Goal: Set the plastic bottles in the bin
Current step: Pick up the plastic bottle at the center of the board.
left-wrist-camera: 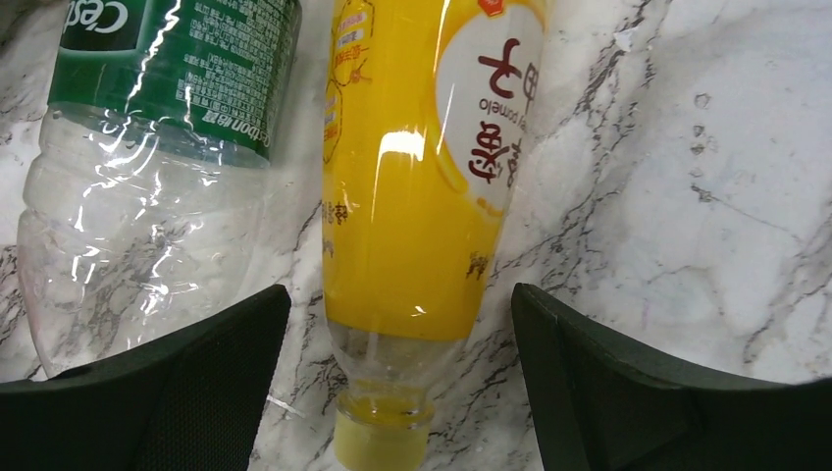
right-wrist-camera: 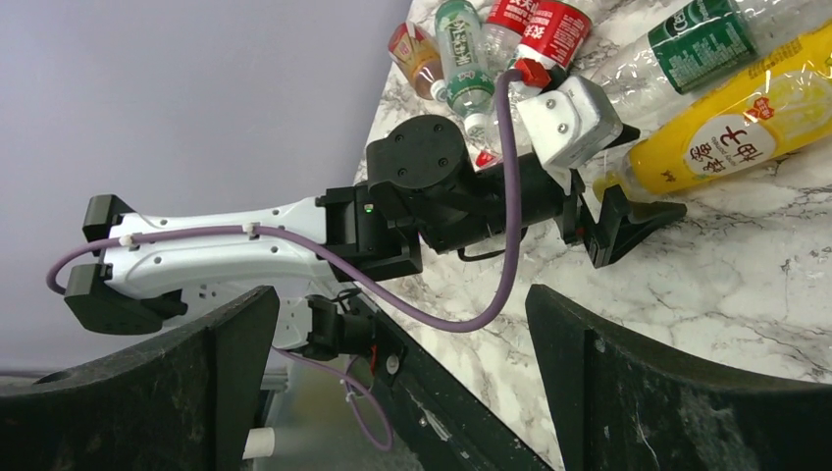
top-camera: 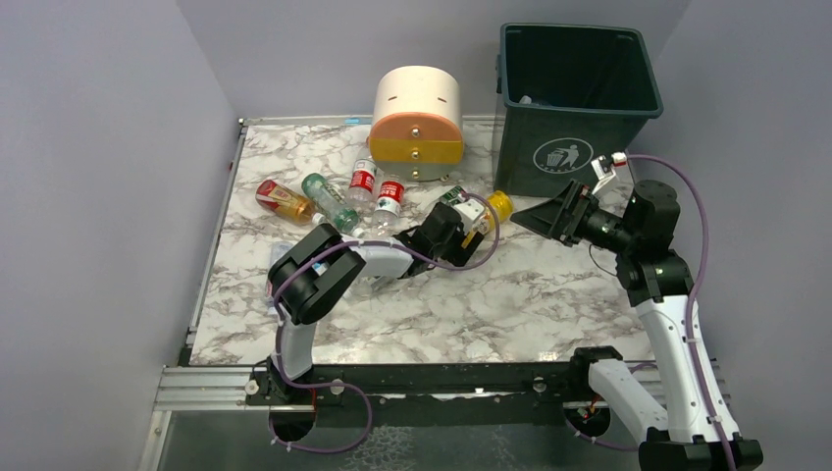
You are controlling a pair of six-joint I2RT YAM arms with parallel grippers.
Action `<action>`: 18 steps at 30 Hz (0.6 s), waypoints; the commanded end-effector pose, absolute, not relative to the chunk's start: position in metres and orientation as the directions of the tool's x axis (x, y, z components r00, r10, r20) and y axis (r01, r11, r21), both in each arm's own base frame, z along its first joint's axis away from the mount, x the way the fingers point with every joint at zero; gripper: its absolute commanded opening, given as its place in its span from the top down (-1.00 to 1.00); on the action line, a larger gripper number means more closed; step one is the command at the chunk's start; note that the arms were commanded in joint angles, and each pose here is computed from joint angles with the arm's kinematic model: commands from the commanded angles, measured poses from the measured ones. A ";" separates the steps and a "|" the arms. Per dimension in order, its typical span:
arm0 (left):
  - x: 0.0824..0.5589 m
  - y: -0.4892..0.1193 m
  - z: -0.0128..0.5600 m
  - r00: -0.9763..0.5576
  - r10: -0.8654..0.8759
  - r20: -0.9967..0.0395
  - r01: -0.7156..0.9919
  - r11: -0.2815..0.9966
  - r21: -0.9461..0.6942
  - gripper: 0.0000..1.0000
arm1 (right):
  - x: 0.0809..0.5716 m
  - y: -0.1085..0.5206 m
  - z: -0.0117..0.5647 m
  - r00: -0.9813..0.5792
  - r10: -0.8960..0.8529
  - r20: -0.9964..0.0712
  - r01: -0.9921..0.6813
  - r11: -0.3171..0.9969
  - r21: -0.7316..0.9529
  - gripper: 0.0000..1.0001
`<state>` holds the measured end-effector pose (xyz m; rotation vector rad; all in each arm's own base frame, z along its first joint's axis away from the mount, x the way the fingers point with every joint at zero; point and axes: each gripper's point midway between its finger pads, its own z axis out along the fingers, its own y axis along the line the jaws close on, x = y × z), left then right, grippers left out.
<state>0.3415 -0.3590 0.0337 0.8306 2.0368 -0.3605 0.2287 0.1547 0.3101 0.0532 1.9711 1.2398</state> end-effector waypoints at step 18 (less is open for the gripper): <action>0.305 -0.341 0.065 -0.469 0.260 -0.844 0.646 0.753 -0.127 0.00 | 0.222 0.158 0.293 -0.701 0.406 -0.587 -0.365 0.503 0.783 -0.99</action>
